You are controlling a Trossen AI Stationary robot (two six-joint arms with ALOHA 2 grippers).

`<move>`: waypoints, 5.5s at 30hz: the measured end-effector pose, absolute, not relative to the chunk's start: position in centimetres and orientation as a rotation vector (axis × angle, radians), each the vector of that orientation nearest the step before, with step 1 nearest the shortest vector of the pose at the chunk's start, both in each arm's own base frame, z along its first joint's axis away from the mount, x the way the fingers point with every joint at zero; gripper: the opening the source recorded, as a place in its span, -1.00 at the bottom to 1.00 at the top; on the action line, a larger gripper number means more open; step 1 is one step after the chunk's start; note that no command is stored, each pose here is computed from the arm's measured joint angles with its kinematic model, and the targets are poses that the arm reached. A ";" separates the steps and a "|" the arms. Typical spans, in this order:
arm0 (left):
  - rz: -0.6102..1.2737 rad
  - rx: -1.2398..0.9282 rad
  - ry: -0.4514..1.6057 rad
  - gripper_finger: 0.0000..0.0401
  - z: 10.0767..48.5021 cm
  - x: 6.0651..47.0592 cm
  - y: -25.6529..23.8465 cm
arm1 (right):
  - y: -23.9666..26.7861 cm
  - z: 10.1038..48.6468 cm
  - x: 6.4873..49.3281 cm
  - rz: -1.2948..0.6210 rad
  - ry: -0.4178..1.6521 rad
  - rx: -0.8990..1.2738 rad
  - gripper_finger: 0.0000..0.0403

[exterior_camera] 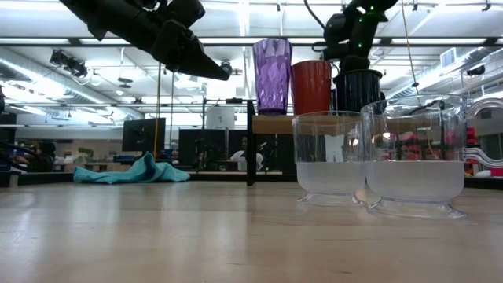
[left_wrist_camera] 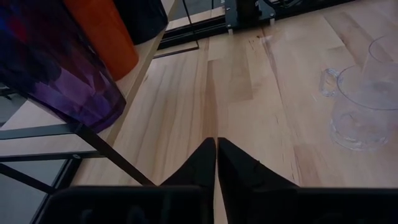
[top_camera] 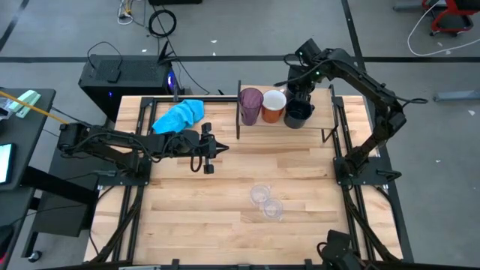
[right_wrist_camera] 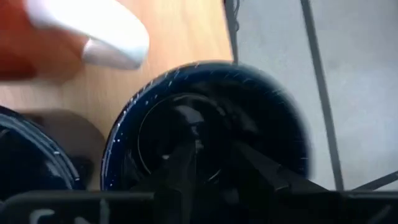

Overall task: Stack small to large cups/mugs on shelf
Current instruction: Adjust the black mugs on the shelf

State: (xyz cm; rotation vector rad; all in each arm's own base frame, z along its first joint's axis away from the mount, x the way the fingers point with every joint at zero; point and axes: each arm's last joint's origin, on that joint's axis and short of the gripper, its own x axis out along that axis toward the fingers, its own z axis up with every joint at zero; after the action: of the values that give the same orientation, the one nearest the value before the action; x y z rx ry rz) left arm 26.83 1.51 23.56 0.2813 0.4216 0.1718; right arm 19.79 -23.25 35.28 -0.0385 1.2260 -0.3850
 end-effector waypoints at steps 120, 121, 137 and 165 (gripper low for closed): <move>0.171 0.282 0.425 -0.92 23.5 26.8 1.5 | -18.8 39.5 17.4 -0.394 0.940 -0.037 -0.45; 0.171 0.283 0.425 -0.92 23.5 26.8 1.5 | -18.3 39.6 17.4 -0.363 0.938 -0.027 -0.45; 0.172 0.280 0.425 -0.92 23.5 26.8 1.5 | -13.5 37.8 20.7 -0.188 1.142 0.034 -0.45; 0.171 0.275 0.435 -0.89 23.4 26.8 1.5 | -14.6 33.4 21.2 -0.292 1.268 -0.016 -0.45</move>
State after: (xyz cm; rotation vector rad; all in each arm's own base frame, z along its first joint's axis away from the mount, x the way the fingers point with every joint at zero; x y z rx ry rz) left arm 26.77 1.50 23.44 0.2751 0.4349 0.1711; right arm 21.17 -14.60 33.43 -0.0158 1.2678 -0.2915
